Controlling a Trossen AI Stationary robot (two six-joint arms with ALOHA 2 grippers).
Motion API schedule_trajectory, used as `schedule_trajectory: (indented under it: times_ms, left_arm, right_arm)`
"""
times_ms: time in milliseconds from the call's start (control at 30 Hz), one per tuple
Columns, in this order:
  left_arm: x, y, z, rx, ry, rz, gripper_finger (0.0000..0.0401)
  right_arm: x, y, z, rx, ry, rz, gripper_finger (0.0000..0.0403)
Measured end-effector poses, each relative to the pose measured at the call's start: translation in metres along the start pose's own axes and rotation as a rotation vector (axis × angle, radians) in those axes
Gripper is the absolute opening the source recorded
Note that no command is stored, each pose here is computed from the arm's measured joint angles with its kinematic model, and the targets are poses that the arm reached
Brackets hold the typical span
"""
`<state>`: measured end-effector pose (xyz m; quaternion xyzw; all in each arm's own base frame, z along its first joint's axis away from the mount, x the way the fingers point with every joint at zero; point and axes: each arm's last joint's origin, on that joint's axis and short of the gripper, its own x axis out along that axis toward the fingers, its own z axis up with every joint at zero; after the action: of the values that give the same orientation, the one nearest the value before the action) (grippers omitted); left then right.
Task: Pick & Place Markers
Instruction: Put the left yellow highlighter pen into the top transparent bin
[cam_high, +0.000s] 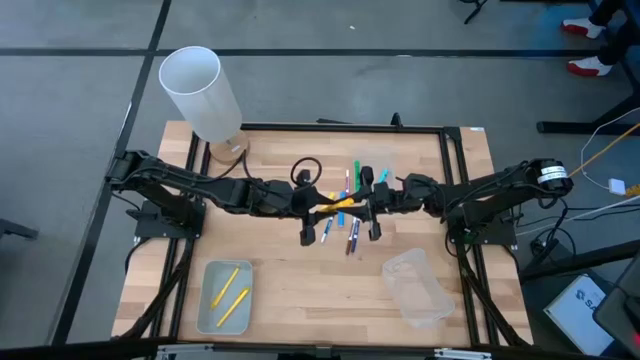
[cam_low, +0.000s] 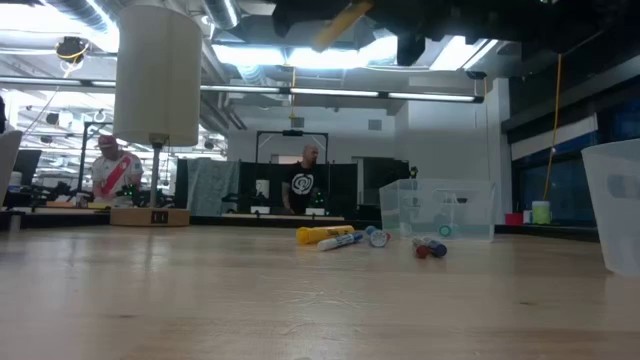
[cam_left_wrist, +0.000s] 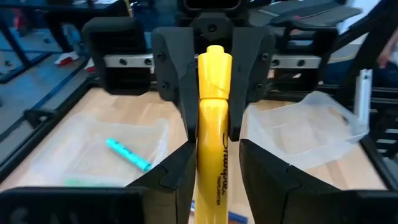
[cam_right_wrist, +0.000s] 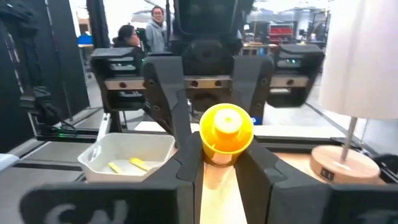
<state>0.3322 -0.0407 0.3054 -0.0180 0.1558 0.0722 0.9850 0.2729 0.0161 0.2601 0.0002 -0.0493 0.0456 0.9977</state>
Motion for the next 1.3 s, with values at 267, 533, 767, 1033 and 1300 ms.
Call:
schedule_trajectory:
  times_ms: [267, 533, 767, 1033, 1300]
  left_arm:
    - [-0.010, 0.007, -0.003, 0.019, 0.082, 0.039, 0.0137]
    - [-0.042, 0.015, -0.004, 0.002, 0.214, 0.056, 0.0139]
    - [-0.053, 0.024, -0.020, -0.034, 0.385, 0.190, 0.0135]
    - [-0.060, 0.043, -0.054, -0.137, 0.353, 0.357, 0.0134]
    - [-0.076, 0.046, -0.067, -0.185, 0.080, 0.102, 0.0132]
  right_arm:
    - [-0.001, -0.002, -0.006, 0.042, 0.071, -0.008, 0.0070]
    - [-0.002, -0.008, -0.013, 0.094, 0.138, -0.036, 0.0070]
    - [-0.003, -0.013, -0.018, 0.151, 0.185, -0.132, 0.0070]
    - [0.004, -0.007, -0.011, 0.157, 0.339, -0.196, 0.0070]
    - [0.005, 0.000, -0.009, 0.118, 0.325, -0.227, 0.0070]
